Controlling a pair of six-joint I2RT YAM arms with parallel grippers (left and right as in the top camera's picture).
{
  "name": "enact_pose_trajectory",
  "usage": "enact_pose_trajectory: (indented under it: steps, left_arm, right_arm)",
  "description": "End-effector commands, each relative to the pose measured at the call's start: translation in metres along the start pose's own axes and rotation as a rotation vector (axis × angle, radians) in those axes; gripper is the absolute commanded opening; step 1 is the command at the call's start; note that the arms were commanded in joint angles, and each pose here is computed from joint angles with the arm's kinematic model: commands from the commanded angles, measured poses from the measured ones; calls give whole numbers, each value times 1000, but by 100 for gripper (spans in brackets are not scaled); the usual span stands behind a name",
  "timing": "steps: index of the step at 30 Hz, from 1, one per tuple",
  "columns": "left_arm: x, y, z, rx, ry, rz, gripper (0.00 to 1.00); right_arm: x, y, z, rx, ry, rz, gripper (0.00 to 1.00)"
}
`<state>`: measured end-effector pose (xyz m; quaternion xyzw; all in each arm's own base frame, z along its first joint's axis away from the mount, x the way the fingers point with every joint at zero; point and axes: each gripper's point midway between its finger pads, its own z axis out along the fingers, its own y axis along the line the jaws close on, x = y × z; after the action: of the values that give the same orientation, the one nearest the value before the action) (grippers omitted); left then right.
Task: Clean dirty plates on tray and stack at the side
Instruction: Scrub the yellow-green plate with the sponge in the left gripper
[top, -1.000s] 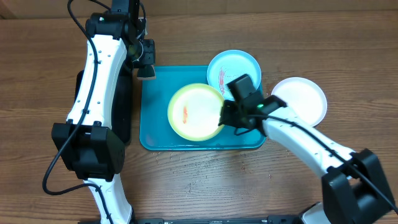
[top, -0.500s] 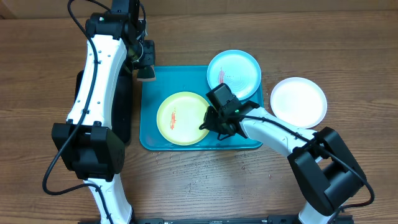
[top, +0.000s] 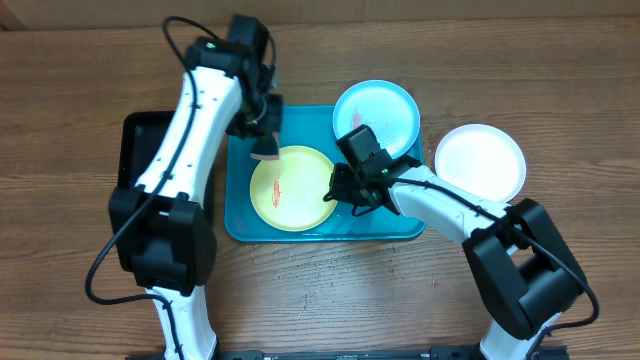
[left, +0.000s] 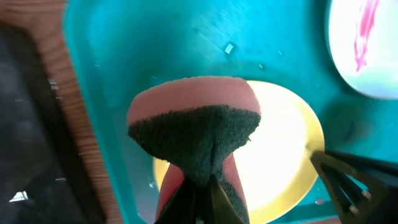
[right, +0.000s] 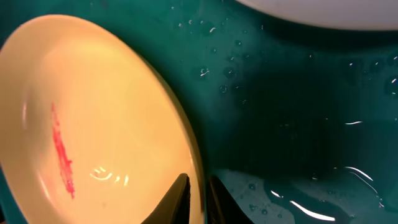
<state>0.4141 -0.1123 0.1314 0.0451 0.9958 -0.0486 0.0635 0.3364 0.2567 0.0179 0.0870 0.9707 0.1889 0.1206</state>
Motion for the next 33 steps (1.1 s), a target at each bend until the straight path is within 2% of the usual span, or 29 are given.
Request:
enact_pose_trajectory:
  steps: [1, 12, 19, 28, 31, 33]
  left_arm:
    - [5, -11, 3, 17, 7, 18, 4]
    - [17, -7, 18, -10, 52, 10, 4]
    - [39, 17, 70, -117, 85, -95, 4]
    - [75, 26, 128, -129, 110, -118, 4]
    - [87, 11, 132, -32, 162, -62, 4]
    - [97, -21, 128, 168, 209, 47, 4]
  right_arm:
    - [-2, 5, 10, -21, 15, -6, 12]
    - [-4, 10, 18, -55, 18, 23, 4]
    - [-4, 10, 18, -55, 19, 23, 4]
    - [-3, 11, 18, -60, 25, 22, 4]
    - [-3, 11, 18, -60, 25, 22, 4]
    - [-3, 11, 18, -60, 25, 22, 4]
